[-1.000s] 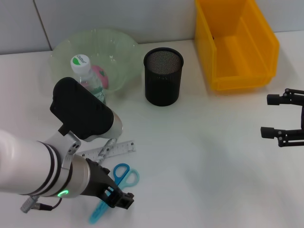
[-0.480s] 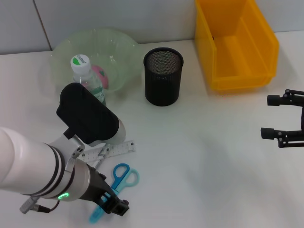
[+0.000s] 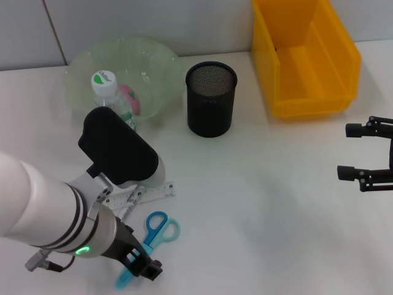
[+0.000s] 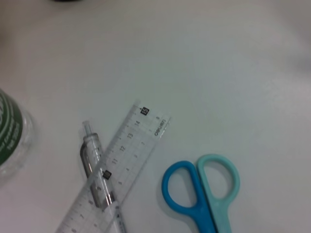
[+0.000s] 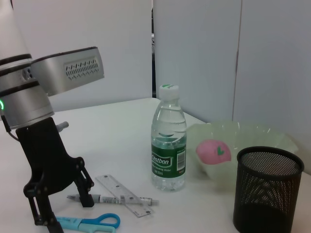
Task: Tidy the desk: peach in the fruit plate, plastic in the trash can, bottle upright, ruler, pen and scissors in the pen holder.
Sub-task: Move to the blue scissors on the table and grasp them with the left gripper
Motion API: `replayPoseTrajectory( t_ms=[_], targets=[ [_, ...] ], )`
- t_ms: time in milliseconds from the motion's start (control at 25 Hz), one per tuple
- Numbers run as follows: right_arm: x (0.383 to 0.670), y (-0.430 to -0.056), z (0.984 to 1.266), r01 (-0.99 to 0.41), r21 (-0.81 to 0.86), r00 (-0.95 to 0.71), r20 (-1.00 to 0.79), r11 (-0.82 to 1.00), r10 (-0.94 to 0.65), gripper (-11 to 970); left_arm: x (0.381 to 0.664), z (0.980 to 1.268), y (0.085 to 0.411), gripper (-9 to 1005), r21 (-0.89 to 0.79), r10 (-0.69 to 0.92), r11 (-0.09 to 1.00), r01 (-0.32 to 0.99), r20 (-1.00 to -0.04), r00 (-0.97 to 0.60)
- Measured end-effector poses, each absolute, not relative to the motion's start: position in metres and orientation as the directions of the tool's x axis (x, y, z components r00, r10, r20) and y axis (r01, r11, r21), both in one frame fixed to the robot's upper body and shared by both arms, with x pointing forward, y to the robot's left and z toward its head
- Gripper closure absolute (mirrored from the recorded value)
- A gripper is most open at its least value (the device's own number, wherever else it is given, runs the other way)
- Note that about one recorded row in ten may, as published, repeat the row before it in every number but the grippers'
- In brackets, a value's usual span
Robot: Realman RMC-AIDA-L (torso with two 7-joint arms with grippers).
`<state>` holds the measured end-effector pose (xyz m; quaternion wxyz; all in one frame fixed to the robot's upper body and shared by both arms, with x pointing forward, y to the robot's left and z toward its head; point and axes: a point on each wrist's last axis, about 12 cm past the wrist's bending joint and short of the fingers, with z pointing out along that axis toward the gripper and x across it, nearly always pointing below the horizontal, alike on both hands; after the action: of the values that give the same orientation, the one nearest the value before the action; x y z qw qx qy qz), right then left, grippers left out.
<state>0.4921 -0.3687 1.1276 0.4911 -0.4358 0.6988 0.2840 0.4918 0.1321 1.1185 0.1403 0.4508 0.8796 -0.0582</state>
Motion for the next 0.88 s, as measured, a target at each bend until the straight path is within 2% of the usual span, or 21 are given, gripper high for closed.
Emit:
replayPoseTrajectory(
  t_ms=[480,880],
  targets=[
    [0.4891,-0.3689,1.1262,-0.886,-0.037,-0.131,-0.936,0.462,-0.326,135,0.4953,1.1196,0.1287,194,0.034,0.796,0.568,0.822,-0.274,-0.539],
    [0.4862,-0.3704,1.1251,-0.883,-0.044,-0.125,-0.937,0.468,-0.325,135,0.4967,1.1229,0.1246,277,0.036,0.81,0.551,0.834,-0.263,-0.524]
  ],
)
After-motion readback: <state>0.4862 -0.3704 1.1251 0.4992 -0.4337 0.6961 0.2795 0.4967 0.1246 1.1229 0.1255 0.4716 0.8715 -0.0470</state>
